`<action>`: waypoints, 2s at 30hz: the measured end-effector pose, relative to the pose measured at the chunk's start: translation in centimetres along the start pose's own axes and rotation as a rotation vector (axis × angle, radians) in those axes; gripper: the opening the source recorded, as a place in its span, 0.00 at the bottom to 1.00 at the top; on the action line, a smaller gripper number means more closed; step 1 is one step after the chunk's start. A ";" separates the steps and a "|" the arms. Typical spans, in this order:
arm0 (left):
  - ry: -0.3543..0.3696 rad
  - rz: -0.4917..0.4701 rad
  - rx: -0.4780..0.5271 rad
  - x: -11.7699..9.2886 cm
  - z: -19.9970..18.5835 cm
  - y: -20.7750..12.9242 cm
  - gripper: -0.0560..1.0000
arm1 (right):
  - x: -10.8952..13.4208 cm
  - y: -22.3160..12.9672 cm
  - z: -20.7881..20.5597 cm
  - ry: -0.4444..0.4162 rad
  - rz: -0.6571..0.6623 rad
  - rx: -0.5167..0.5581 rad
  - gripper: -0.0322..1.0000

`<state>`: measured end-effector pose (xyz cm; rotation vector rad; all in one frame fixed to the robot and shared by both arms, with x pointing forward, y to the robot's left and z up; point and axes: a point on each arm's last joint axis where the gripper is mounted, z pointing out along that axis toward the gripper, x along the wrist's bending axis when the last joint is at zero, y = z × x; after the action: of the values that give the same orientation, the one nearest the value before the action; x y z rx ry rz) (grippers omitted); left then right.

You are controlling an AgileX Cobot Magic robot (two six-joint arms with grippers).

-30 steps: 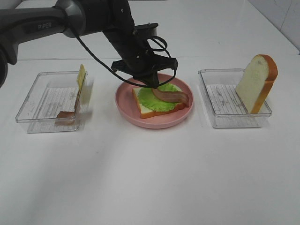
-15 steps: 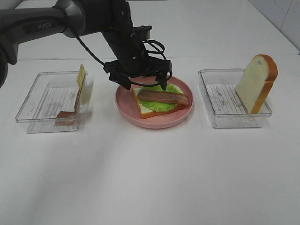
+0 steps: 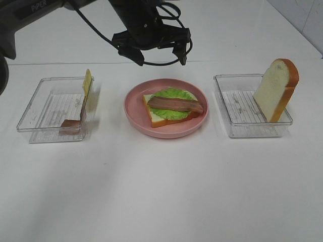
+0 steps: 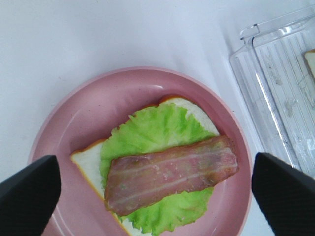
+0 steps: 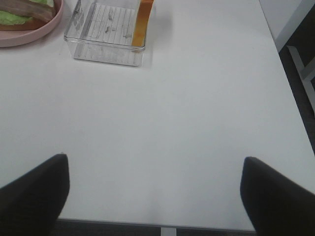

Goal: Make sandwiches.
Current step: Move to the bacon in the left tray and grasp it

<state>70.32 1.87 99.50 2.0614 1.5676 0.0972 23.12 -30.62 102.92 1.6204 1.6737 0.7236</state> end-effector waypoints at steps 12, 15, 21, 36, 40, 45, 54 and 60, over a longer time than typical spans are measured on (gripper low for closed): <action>0.037 0.049 -0.069 -0.8 -5.5 1.9 0.97 | 0.0 0.0 0.0 0.000 0.000 0.000 0.92; 0.036 0.054 -0.093 -1.1 -6.8 2.1 0.97 | 0.0 0.0 0.0 0.000 0.000 0.000 0.92; 0.020 0.065 -0.174 -1.9 -11.3 2.8 0.97 | 0.0 0.0 0.0 0.000 0.000 0.000 0.92; 0.016 0.086 -0.260 -2.6 -18.3 2.5 0.98 | 0.0 0.0 0.0 0.000 0.000 0.000 0.92; 0.068 0.087 -0.193 -1.9 -17.9 1.3 0.98 | 0.0 0.0 0.0 0.000 0.000 0.000 0.92; 0.112 0.069 -0.072 -0.4 -16.4 -0.8 0.98 | 0.0 0.0 0.0 0.000 0.000 0.000 0.92; 0.183 0.031 0.065 2.5 -14.0 -3.0 0.98 | 0.0 0.0 0.0 0.000 0.000 0.000 0.92; 0.215 -0.022 0.122 4.8 -12.9 -3.7 0.98 | 0.0 0.0 0.0 0.000 0.000 0.000 0.92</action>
<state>63.82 11.69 107.48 2.1871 1.7629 0.2273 23.12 -30.62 102.92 1.6204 1.6737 0.7236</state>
